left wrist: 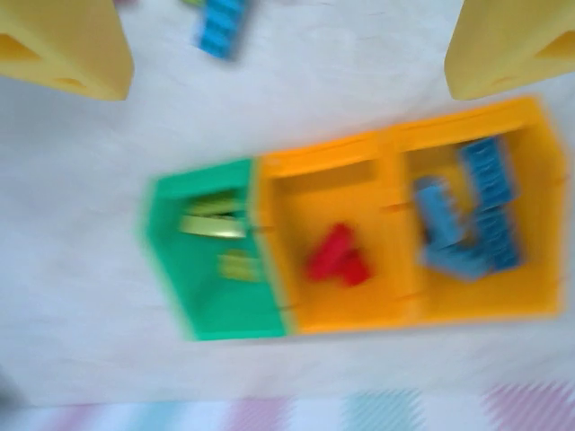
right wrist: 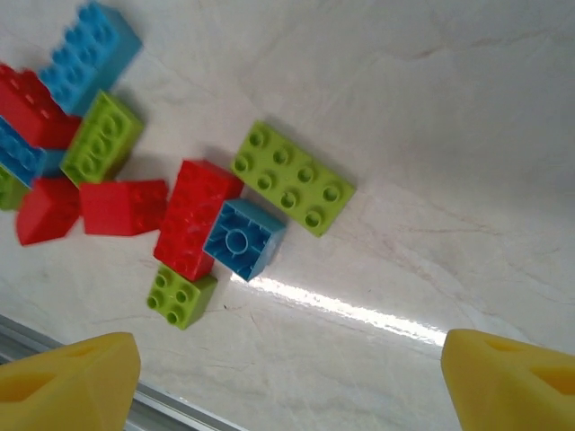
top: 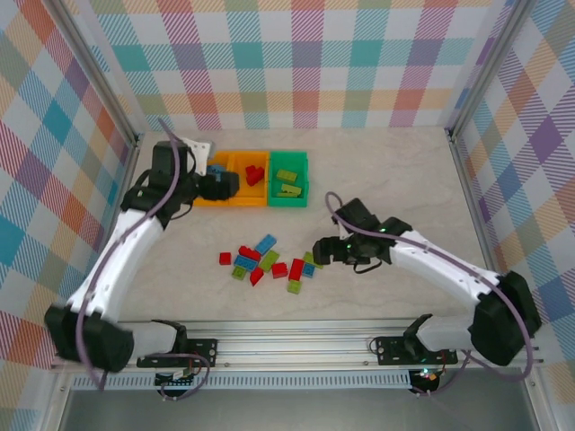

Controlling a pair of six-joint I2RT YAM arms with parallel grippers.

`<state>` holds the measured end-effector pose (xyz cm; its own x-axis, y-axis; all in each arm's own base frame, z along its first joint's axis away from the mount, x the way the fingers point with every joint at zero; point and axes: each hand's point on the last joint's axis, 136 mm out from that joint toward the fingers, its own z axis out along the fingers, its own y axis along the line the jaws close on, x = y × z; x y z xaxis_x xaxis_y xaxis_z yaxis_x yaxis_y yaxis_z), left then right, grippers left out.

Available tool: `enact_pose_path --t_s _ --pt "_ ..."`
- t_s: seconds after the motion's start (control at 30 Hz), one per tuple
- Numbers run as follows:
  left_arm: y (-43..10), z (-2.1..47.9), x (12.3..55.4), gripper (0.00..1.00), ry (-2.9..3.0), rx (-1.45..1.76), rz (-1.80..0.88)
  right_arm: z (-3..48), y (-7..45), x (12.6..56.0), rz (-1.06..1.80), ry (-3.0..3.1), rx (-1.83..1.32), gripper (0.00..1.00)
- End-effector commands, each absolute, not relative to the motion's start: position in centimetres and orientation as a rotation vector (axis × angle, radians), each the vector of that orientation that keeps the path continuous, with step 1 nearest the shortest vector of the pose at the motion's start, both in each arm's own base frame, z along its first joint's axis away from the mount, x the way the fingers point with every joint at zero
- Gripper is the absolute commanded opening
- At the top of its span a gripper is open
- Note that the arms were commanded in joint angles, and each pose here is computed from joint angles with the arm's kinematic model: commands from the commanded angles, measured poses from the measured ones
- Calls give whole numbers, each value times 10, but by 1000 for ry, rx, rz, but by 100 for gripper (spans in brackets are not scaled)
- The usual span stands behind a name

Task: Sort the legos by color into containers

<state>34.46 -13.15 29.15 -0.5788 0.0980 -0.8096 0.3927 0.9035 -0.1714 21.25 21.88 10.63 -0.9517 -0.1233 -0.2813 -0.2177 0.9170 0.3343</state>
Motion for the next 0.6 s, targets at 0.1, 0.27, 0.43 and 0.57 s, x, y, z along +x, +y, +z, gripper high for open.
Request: enact_pose_path --t_s 0.1,0.27,0.43,0.57 --pt "-170 255 187 100 2012 1256 -570 92 259 185 550 2939 -13 86" --pt "-149 191 102 97 1585 1773 -429 67 285 174 513 3004 123 88" --pt "-160 189 97 100 1544 1691 -517 53 315 167 435 3073 76 85" --pt "-160 184 98 99 1565 1711 -531 40 313 172 296 3070 108 78"
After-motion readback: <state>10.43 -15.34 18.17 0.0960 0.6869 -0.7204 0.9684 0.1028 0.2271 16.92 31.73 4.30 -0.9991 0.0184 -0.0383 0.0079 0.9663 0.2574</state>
